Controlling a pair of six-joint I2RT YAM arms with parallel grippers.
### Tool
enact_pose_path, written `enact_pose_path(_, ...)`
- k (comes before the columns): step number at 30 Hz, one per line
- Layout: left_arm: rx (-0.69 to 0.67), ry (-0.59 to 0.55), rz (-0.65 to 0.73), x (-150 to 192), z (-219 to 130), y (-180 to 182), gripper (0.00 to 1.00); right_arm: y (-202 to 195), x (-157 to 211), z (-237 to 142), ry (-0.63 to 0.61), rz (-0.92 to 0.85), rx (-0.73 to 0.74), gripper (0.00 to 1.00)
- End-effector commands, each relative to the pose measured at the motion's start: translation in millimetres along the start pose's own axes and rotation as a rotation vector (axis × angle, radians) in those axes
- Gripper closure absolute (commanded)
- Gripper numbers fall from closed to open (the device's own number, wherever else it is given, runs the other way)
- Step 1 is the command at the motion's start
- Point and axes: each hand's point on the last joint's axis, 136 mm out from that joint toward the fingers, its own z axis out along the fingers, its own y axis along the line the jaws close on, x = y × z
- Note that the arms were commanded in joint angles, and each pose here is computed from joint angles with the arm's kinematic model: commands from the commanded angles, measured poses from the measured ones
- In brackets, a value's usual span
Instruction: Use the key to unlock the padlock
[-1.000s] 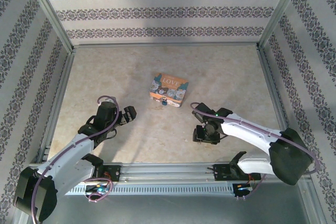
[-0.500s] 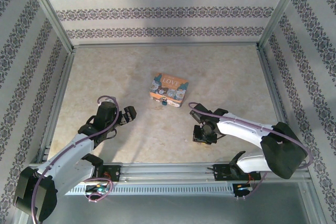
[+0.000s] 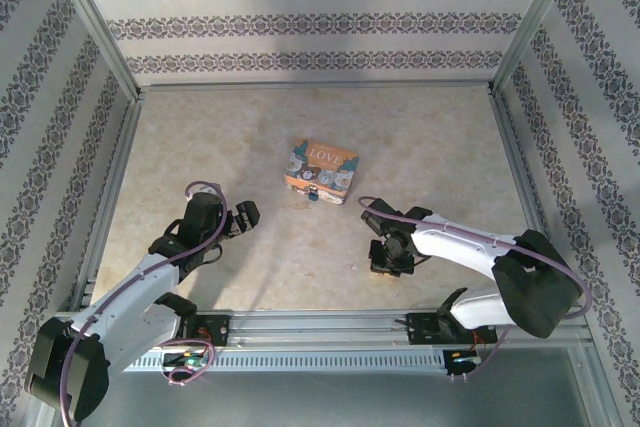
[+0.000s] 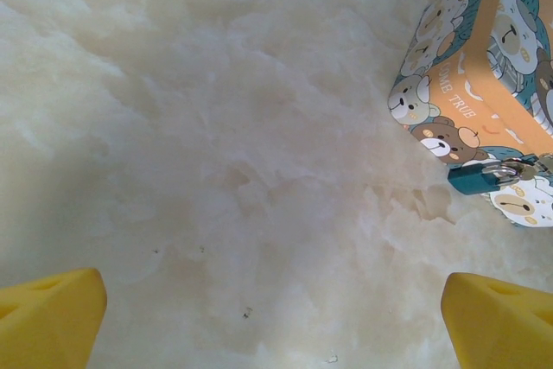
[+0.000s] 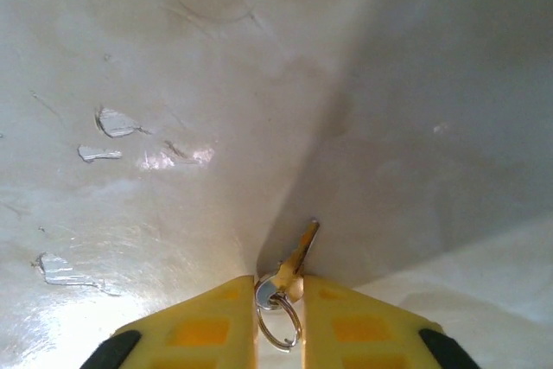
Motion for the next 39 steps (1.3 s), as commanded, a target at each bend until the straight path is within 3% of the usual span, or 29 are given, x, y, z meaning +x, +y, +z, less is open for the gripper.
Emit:
enact_pose_path(1,-0.005,-0.037,-0.003,-15,-4,-4,0.01,-11,8,9,0.025,-0.006,0.053,0.89)
enact_pose_path(9,-0.015,-0.053,0.018,-22,-6,-6,0.01,-13,5,1,-0.007,-0.022,0.056,1.00)
enact_pose_path(25,0.024,-0.080,0.013,-40,-15,-21,0.01,-3,-22,-40,-0.169,-0.165,0.034,1.00)
enact_pose_path(32,0.190,-0.054,0.044,-60,-29,-71,0.01,17,-50,-83,-0.350,-0.327,0.010,1.00)
enact_pose_path(39,0.401,0.050,0.028,-69,-38,-128,0.00,47,-82,-138,-0.552,-0.542,-0.003,1.00)
